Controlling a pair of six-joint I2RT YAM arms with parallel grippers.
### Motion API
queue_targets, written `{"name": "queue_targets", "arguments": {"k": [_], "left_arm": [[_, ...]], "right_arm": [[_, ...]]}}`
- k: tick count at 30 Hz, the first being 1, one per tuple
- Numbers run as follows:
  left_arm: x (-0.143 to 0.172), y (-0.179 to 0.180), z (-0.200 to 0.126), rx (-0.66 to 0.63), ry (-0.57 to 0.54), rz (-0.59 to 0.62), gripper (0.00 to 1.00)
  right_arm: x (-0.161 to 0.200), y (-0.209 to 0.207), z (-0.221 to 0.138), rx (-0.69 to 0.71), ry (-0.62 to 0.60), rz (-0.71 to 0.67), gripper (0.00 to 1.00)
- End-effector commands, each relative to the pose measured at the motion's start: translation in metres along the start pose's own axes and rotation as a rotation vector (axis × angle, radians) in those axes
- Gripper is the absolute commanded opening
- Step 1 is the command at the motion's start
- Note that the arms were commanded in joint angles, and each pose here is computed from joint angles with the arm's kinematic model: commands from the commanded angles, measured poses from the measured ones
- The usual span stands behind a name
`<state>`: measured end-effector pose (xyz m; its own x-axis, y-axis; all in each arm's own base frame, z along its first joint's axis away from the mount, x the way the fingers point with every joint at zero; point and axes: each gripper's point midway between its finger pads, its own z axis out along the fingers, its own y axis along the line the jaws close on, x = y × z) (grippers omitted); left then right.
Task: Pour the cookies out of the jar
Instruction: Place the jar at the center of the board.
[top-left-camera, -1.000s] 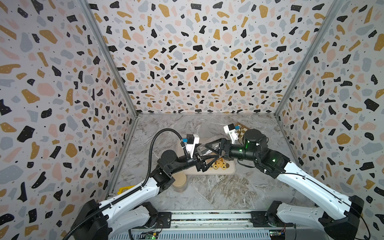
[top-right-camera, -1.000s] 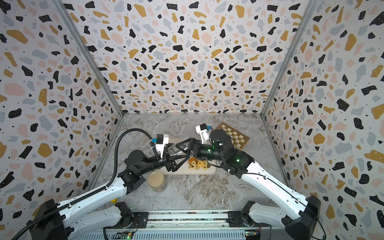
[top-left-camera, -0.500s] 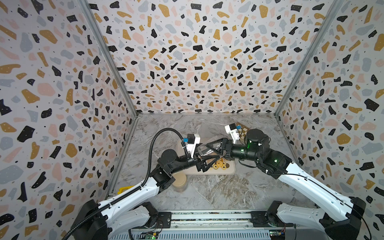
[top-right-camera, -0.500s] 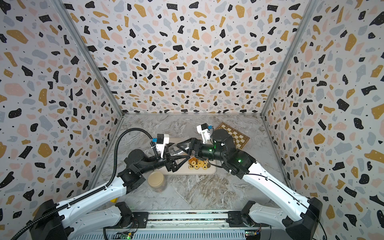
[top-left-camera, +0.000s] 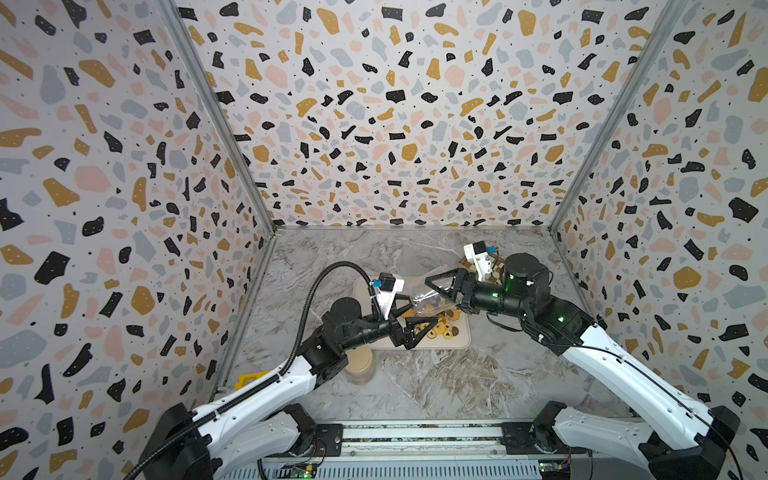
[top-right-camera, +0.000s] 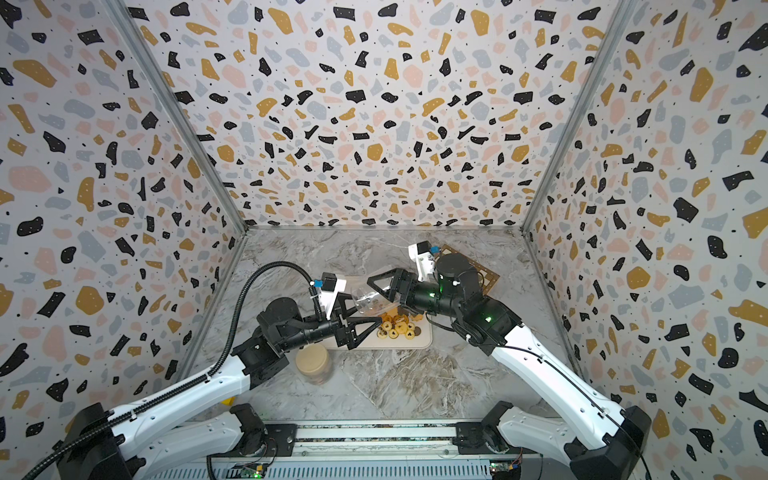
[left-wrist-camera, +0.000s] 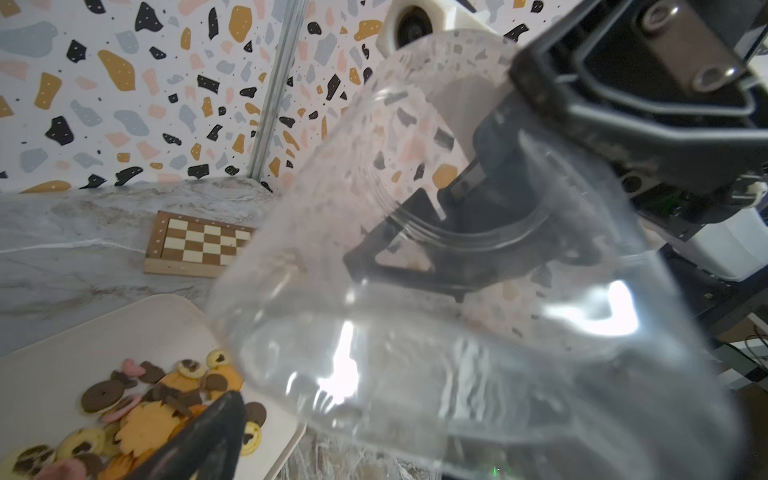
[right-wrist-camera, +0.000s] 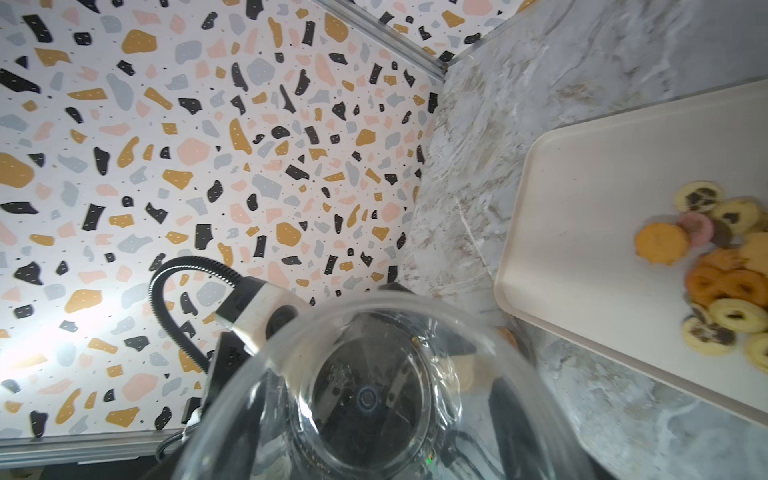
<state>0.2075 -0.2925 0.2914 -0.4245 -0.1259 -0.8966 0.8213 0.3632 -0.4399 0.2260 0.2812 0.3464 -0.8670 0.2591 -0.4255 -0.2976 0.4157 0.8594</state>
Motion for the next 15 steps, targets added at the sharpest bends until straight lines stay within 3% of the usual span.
{"name": "queue_targets", "arguments": {"k": [1, 6, 8, 11, 15], "left_arm": [[-0.032, -0.001, -0.031, -0.135, -0.045, 0.061, 0.99], [-0.053, 0.032, -0.105, -0.572, -0.004, 0.073, 0.99], [-0.054, 0.039, -0.131, -0.683, 0.015, 0.079, 0.99], [-0.048, 0.044, -0.163, -0.791, 0.026, 0.028, 0.99], [-0.025, 0.042, -0.178, -0.793, 0.067, -0.051, 0.99]], "right_arm": [[-0.007, -0.017, -0.032, 0.142, -0.046, -0.096, 0.71], [0.0, -0.107, -0.072, 0.536, -0.105, -0.16, 0.71], [0.007, -0.141, -0.09, 0.682, -0.12, -0.174, 0.71], [0.02, -0.185, -0.115, 0.867, -0.136, -0.169, 0.71], [0.035, -0.227, -0.132, 1.036, -0.124, -0.14, 0.73]]}}
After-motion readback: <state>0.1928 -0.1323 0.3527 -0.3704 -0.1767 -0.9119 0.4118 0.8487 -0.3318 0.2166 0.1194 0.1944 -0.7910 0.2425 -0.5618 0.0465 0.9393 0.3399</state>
